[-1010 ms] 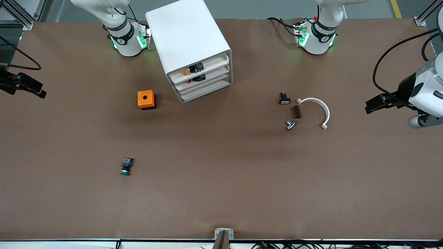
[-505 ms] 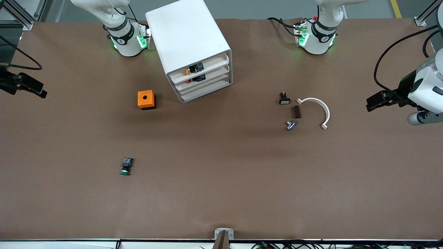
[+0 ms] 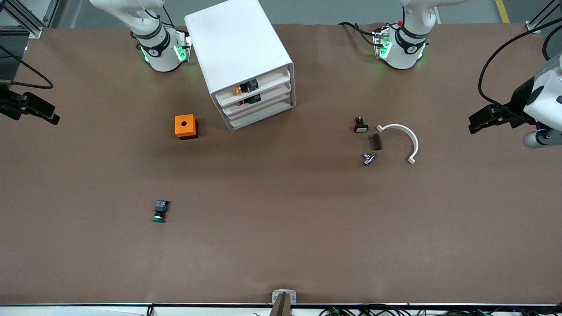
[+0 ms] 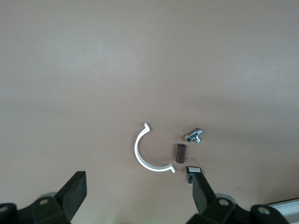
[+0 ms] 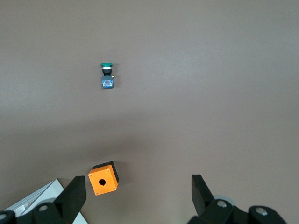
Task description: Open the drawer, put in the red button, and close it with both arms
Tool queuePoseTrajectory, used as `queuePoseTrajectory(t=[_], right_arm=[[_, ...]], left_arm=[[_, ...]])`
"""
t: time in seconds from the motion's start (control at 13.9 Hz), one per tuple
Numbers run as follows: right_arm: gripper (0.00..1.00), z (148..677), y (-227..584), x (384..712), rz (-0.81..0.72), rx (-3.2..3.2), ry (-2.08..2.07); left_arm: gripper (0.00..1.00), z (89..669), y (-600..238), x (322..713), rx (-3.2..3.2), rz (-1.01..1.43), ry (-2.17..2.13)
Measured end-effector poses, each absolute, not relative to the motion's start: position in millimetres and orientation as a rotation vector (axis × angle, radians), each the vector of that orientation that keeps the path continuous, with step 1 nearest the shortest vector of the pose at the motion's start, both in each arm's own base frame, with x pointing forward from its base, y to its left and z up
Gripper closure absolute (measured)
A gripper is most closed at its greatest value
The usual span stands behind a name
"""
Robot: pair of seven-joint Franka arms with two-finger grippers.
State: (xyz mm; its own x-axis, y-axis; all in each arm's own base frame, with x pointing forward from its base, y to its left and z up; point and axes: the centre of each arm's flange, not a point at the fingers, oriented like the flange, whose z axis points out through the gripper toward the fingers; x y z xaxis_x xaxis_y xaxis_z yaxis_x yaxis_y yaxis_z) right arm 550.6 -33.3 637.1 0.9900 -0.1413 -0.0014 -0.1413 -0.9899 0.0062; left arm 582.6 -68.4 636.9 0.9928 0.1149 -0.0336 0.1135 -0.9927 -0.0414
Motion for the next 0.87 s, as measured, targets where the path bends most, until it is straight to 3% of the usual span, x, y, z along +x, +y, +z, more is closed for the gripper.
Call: queuePoseTrajectory(t=[0.58,0.87], right_arm=[[0.0,637,-36,550,-0.004,3.127,-0.23],[0.0,637,-33,551,-0.003,3.128,-0.223]], left_arm=[[0.0,635,-62,524,-3.073,0.043,-0.2],[0.0,638,-64,518,-3.08,0.037,-0.084]])
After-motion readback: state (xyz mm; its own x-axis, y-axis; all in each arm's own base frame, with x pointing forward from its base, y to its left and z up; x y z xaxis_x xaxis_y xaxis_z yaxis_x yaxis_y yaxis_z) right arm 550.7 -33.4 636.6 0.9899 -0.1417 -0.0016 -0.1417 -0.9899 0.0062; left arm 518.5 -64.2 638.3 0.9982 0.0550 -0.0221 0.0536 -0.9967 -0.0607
